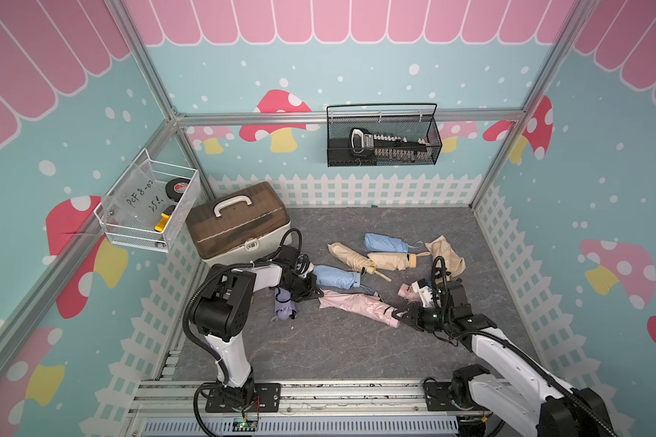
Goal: Take umbrellas out of sleeves
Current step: Take out the umbrella from the umbrella sleeve, then place the umbrella in the umbrella sleeve, then place the umbrella sleeve at the center of the board.
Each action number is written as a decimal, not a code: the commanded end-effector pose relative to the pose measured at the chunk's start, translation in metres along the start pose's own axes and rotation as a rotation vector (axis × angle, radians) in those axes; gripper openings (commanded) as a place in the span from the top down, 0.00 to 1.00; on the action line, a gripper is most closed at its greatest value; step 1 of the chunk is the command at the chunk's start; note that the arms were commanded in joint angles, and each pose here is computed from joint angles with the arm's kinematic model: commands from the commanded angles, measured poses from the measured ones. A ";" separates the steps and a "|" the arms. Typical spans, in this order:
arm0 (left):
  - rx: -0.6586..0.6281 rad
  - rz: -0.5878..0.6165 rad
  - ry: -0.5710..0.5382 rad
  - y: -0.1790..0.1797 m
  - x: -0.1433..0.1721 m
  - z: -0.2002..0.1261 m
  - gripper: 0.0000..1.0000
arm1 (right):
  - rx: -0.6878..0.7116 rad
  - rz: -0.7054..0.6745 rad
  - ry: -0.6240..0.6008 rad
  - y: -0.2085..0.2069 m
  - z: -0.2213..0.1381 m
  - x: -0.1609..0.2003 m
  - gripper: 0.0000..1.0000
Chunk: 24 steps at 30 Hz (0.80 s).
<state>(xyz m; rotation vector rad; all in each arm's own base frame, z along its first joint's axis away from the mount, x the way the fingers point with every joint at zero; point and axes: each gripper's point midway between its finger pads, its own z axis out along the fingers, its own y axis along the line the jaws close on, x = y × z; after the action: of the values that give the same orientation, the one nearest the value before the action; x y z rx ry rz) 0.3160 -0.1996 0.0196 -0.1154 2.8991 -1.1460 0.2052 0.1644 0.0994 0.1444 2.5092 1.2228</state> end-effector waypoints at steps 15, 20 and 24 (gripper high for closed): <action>-0.109 0.055 -0.022 0.018 -0.008 -0.020 1.00 | -0.156 -0.081 -0.135 0.063 -0.043 -0.025 0.91; -0.094 0.093 0.005 0.009 -0.002 -0.012 1.00 | -0.251 -0.108 -0.148 0.094 -0.055 -0.033 0.91; -0.053 0.131 0.036 -0.009 0.004 -0.003 1.00 | -0.301 -0.126 -0.126 0.109 -0.057 -0.039 0.91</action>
<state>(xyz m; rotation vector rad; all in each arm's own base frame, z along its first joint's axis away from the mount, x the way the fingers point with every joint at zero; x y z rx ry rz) 0.3145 -0.1929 0.0203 -0.0031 2.9304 -1.0434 0.2114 0.1714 0.1929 0.0840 2.2673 1.3781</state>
